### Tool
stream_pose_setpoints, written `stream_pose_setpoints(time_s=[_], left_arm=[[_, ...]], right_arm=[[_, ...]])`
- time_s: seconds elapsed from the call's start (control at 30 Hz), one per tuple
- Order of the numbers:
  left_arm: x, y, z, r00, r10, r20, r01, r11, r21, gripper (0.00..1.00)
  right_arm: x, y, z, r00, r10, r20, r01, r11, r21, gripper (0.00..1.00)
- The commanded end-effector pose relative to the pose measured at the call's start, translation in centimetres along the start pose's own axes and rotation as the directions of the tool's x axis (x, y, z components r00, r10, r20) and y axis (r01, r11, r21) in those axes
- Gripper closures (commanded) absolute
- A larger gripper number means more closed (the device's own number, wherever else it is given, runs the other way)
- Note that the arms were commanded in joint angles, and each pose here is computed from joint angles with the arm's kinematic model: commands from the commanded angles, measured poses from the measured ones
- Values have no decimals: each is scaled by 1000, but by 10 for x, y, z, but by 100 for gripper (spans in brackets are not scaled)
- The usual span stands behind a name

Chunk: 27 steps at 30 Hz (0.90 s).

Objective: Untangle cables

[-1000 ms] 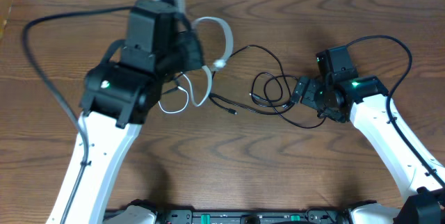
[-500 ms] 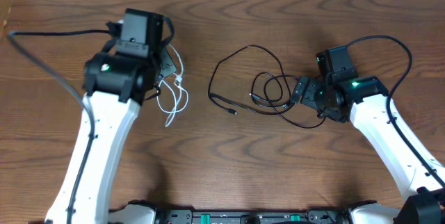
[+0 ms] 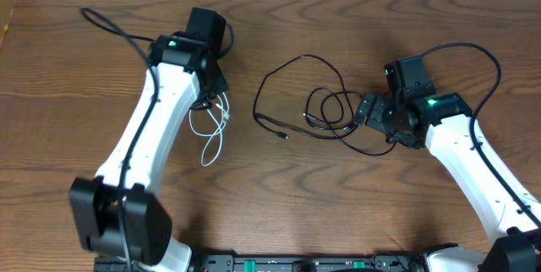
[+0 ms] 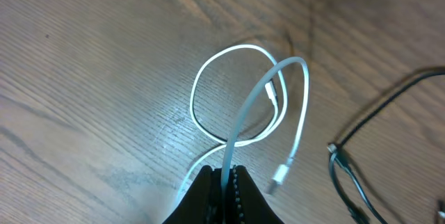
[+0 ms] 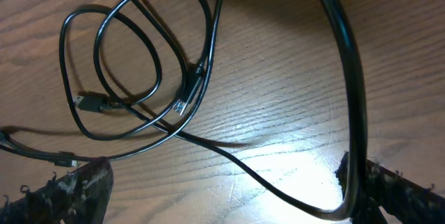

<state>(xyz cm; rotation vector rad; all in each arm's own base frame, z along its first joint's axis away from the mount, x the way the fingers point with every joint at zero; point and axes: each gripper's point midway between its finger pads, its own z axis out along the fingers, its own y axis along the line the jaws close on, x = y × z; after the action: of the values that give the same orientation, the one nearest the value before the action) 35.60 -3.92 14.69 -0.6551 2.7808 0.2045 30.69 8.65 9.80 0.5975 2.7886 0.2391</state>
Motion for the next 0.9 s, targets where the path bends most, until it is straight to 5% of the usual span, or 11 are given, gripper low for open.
stream_pose_setpoints(time_s=[0.0, 0.33, 0.7, 0.87], left_arm=[[-1, 9, 26, 999, -25, -44, 23, 998, -58, 92], [-6, 29, 53, 957, -186, -220, 200, 979, 41, 92], [-3, 47, 56, 938, -225, -262, 238, 971, 17, 66], [11, 32, 55, 943, -113, -315, 148, 985, 90, 55]], right_arm=[[3, 0, 0, 1000, 7, -2, -7, 1000, 1, 1], [3, 0, 0, 1000, 7, -2, -7, 1000, 0, 1], [3, 0, 0, 1000, 7, -2, -7, 1000, 0, 1], [3, 0, 0, 1000, 7, -2, -7, 1000, 1, 1]])
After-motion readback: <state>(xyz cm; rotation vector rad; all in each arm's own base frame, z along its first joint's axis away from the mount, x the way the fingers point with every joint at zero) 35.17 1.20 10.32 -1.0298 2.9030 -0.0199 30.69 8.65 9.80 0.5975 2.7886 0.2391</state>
